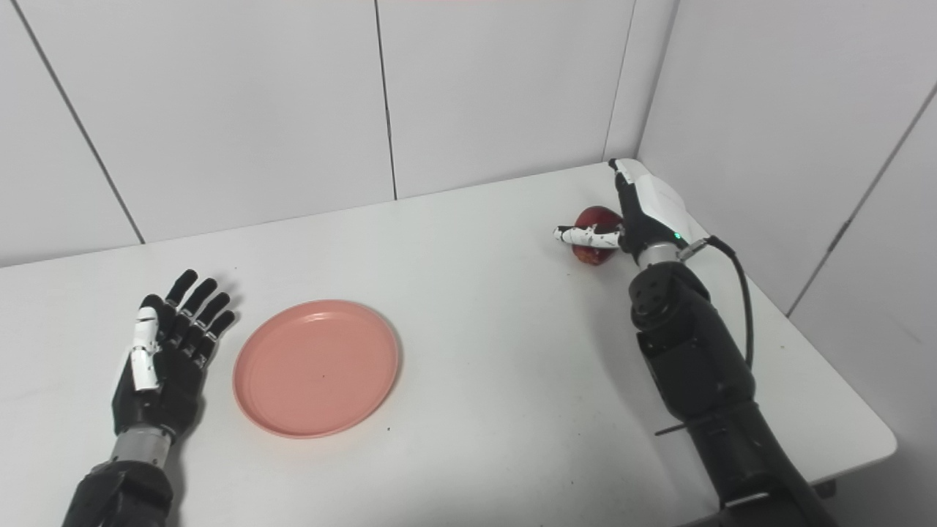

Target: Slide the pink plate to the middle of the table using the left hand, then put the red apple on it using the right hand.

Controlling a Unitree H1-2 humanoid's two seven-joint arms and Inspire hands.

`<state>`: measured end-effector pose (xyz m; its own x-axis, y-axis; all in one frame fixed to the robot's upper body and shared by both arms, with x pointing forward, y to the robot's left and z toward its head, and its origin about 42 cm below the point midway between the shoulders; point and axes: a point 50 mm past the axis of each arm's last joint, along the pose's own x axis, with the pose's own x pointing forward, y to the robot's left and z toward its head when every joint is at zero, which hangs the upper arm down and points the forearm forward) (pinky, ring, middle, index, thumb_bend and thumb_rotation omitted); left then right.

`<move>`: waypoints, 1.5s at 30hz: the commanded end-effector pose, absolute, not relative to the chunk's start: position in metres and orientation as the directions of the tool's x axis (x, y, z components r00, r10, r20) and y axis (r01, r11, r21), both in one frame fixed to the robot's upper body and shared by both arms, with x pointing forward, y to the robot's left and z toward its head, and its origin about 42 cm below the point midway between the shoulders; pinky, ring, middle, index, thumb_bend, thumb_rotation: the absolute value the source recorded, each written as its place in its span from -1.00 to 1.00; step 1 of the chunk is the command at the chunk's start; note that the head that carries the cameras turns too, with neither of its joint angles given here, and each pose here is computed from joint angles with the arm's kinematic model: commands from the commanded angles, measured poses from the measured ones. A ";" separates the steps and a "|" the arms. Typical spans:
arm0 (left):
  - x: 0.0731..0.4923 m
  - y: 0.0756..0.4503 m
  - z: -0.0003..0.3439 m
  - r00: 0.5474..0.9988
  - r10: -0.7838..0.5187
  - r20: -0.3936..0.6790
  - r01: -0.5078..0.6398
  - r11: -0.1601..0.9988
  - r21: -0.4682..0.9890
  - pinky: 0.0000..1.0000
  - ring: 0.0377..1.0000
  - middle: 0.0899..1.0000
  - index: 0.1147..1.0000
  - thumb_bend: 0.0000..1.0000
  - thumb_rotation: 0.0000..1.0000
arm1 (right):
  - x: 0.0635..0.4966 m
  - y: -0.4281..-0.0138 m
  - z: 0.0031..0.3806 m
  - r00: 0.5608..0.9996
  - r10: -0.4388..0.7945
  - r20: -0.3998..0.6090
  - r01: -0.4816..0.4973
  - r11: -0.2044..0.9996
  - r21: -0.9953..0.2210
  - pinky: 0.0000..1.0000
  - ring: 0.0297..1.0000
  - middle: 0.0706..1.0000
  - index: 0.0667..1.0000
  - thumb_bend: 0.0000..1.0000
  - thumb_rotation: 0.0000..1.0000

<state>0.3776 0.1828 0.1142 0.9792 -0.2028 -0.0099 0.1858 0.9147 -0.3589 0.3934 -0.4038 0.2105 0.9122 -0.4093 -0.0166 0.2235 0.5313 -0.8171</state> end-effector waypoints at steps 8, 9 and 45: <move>0.363 0.188 0.085 0.970 -0.184 -0.161 0.112 0.920 -0.377 0.74 0.71 0.72 0.68 -0.26 1.00 | 0.408 -0.413 0.243 0.923 -0.382 0.038 0.250 0.522 -0.816 0.72 0.88 0.92 0.91 1.00 -0.29; 0.363 0.188 0.085 0.970 -0.183 -0.162 0.111 0.920 -0.375 0.74 0.71 0.72 0.68 -0.26 1.00 | 0.409 -0.413 0.243 0.924 -0.381 0.033 0.246 0.527 -0.814 0.72 0.88 0.92 0.91 1.00 -0.29; 0.360 0.187 0.088 0.968 -0.194 -0.161 0.124 0.923 -0.365 0.76 0.72 0.73 0.69 -0.25 1.00 | 0.419 -0.415 0.230 0.937 -0.348 -0.036 0.179 0.565 -0.806 0.70 0.87 0.91 0.88 0.99 -0.58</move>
<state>0.3731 0.1831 0.1159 0.9787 -0.2046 -0.0187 0.1844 0.9147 -0.3595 0.4074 -0.4094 0.1944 0.9162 -0.3758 -0.1390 0.1224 0.5928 -0.7960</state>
